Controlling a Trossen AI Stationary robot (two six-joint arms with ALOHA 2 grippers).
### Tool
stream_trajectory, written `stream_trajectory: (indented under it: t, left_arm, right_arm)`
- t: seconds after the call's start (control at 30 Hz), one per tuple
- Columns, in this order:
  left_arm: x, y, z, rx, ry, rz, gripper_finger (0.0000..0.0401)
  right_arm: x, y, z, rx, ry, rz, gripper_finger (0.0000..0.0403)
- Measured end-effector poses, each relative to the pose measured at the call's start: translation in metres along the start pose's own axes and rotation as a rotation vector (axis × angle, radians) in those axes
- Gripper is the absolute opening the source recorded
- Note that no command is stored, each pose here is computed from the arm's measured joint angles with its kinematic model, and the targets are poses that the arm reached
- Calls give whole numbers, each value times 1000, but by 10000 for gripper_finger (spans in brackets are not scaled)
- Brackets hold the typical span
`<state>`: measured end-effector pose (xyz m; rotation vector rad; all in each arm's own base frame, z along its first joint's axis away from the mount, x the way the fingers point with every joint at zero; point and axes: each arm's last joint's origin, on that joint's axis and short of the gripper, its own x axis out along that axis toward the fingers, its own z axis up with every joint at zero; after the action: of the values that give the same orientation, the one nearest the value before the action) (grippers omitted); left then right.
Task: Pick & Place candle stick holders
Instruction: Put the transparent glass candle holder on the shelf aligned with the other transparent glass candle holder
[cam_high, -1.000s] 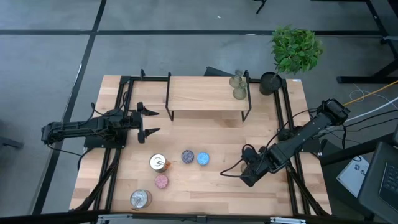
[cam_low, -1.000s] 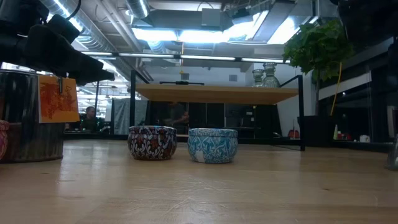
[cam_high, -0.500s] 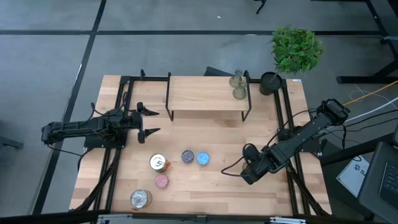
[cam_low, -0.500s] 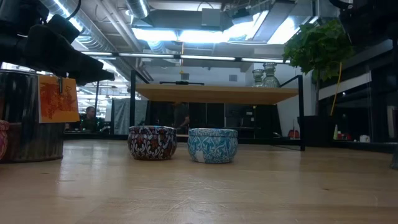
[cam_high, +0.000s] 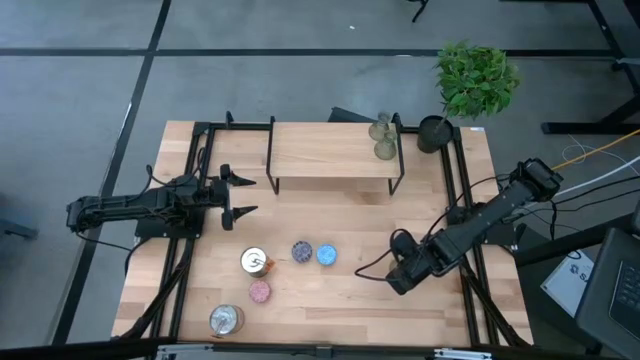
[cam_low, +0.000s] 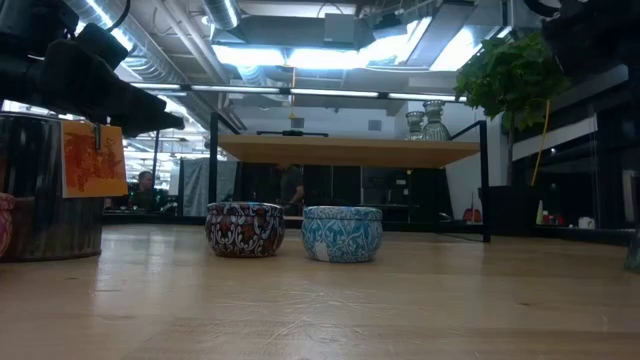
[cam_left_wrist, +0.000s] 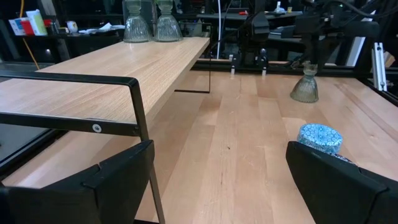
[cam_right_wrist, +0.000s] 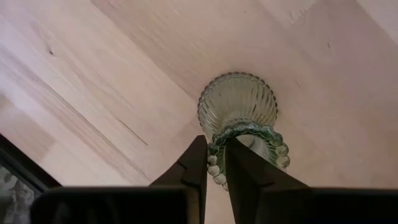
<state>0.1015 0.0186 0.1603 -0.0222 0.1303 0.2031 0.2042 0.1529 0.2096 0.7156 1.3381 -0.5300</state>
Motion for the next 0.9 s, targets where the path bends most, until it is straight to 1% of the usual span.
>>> stream_trajectory:
  t: [0.13,0.33,0.43,0.6,0.67,0.9]
  left_arm:
    - [0,0,0,0,0,0,363]
    - [0,0,0,0,0,0,363]
    - [0,0,0,0,0,0,363]
    - [0,0,0,0,0,0,363]
    - [0,0,0,0,0,0,363]
    - [0,0,0,0,0,0,363]
  right_arm:
    - [0,0,3,5,32,3,42]
    - [-1,-3,10,-20,83,6,41]
    - [-4,-3,13,-28,93,-12,40]
    - [-18,2,18,-54,91,-7,36]
    - [-24,2,18,-64,93,-22,35]
    - [-45,7,21,-64,73,-35,35]
